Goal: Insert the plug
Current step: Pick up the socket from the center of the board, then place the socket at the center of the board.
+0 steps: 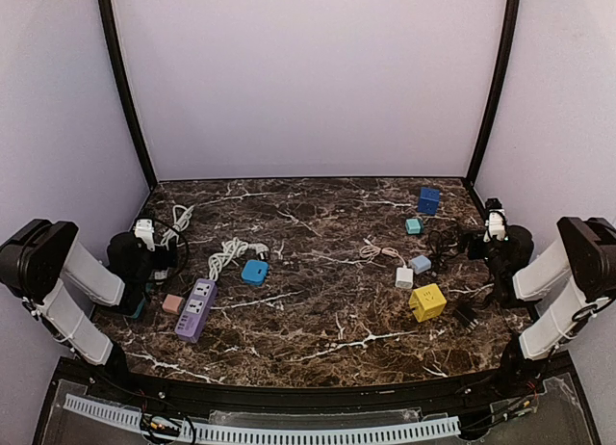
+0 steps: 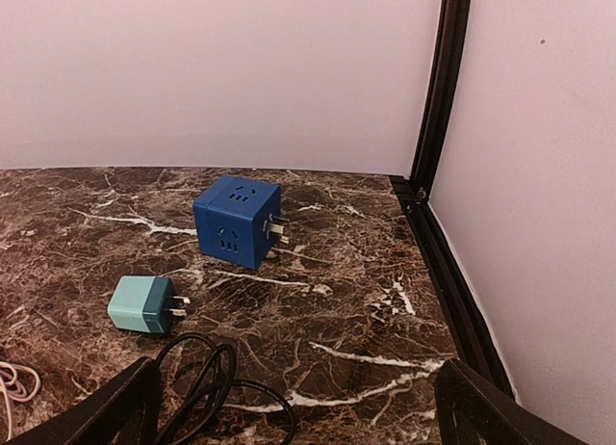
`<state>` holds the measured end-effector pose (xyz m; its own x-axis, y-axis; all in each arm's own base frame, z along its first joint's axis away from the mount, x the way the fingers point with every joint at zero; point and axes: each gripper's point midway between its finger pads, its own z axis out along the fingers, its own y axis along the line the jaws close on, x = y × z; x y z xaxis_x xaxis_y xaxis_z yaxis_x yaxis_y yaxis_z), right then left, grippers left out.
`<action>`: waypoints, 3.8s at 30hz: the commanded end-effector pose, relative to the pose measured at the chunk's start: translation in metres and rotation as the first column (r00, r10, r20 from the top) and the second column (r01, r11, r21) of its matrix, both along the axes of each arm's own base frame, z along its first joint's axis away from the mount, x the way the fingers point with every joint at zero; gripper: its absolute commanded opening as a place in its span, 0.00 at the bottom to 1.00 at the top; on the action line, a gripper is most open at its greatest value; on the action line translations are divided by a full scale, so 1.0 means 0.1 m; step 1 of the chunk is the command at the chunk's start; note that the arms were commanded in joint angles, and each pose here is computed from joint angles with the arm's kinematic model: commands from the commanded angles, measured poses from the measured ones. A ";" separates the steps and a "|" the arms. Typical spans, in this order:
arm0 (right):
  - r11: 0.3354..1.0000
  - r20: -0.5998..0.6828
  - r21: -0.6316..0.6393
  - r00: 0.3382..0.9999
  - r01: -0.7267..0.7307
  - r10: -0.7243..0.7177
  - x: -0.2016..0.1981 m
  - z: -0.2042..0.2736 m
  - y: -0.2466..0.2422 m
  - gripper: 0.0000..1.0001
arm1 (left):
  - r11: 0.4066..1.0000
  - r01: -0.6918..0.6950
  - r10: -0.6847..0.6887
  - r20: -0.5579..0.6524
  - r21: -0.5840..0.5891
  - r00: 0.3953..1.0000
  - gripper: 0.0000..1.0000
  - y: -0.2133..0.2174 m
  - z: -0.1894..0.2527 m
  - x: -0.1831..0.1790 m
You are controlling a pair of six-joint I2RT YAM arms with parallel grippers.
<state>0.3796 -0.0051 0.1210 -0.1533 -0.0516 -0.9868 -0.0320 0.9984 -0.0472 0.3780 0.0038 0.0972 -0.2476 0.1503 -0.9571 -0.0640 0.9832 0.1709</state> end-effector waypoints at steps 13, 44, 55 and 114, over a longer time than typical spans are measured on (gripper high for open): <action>0.965 -0.132 0.231 0.986 0.128 -0.099 0.51 1.02 -0.23 0.99 | 0.997 0.072 -0.063 -0.386 0.010 0.921 1.00 -0.12 0.25 0.59; 0.958 -0.585 0.193 0.809 0.211 -0.060 -0.21 0.32 0.76 0.99 | 0.834 0.493 -0.393 -0.894 -0.248 0.215 0.88 -1.31 -0.60 -1.16; 0.964 -0.604 0.177 0.795 0.196 -0.051 -0.21 0.24 0.86 0.99 | 0.797 0.575 -0.303 -0.946 -0.184 0.118 0.63 -1.39 -0.85 -1.36; 0.976 -0.856 0.215 0.488 0.035 0.171 -1.32 -0.08 1.49 0.96 | 0.235 0.969 -0.359 -0.933 -0.074 0.016 0.30 -3.89 -0.67 -1.31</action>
<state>0.2826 0.1345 0.1377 -0.8523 0.1020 -0.5131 -0.0151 0.9756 0.2190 0.2600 -0.4005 0.0294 -0.1540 0.9719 -0.1779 0.9846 0.1660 0.0546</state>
